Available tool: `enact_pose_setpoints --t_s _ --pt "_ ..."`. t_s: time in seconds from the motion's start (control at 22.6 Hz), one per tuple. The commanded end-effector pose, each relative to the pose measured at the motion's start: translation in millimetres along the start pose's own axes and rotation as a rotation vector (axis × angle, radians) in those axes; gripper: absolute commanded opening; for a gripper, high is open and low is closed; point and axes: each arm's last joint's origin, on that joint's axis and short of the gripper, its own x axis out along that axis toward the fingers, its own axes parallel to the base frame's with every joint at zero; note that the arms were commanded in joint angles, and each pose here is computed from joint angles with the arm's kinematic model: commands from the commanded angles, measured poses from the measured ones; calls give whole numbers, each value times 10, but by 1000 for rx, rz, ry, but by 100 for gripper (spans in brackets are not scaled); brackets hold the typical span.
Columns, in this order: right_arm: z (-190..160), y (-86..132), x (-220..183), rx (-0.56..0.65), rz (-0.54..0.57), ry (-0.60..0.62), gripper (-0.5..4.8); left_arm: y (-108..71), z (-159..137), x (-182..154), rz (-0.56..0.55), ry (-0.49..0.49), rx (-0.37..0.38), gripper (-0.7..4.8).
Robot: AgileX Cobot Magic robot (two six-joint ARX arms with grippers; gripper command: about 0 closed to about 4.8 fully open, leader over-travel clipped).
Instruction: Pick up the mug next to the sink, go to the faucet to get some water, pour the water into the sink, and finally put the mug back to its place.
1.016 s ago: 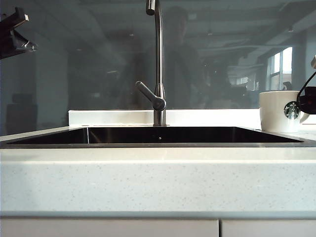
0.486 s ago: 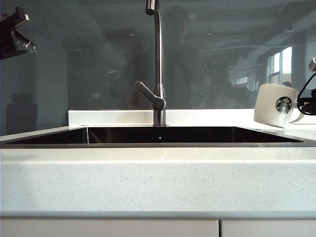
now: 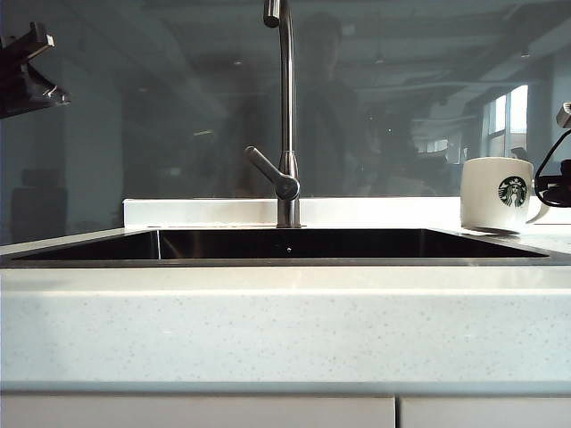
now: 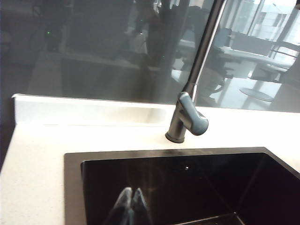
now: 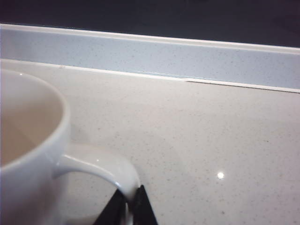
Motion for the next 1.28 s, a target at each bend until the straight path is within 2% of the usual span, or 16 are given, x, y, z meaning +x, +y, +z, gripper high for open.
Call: enact_pose_setpoints --t_s 0.04,0.49,0.66,0.84,0.93,1.1,1.28 --pt "144 -9 -6 -25 -3 -96 -6 -28 24 11 -21 -12 11 -4" --pt "179 -9 -11 -39 -2 -127 -6 -33 23 13 -22 -12 11 -4" --pt "151 -7 -8 -100 -3 -99 -5 -32 23 13 -20 -13 11 -4" --pt "135 -4 -7 -111 2 -84 0 -32 23 13 -20 -13 11 -4" --pt "135 -4 -7 -117 1 -85 23 -32 23 13 -20 -13 12 -4" --pt "136 -6 -7 -148 -2 -85 37 -32 23 13 -20 -13 12 -4" --pt "135 -7 -7 -148 -7 -84 126 -32 23 13 -20 -13 15 -4"
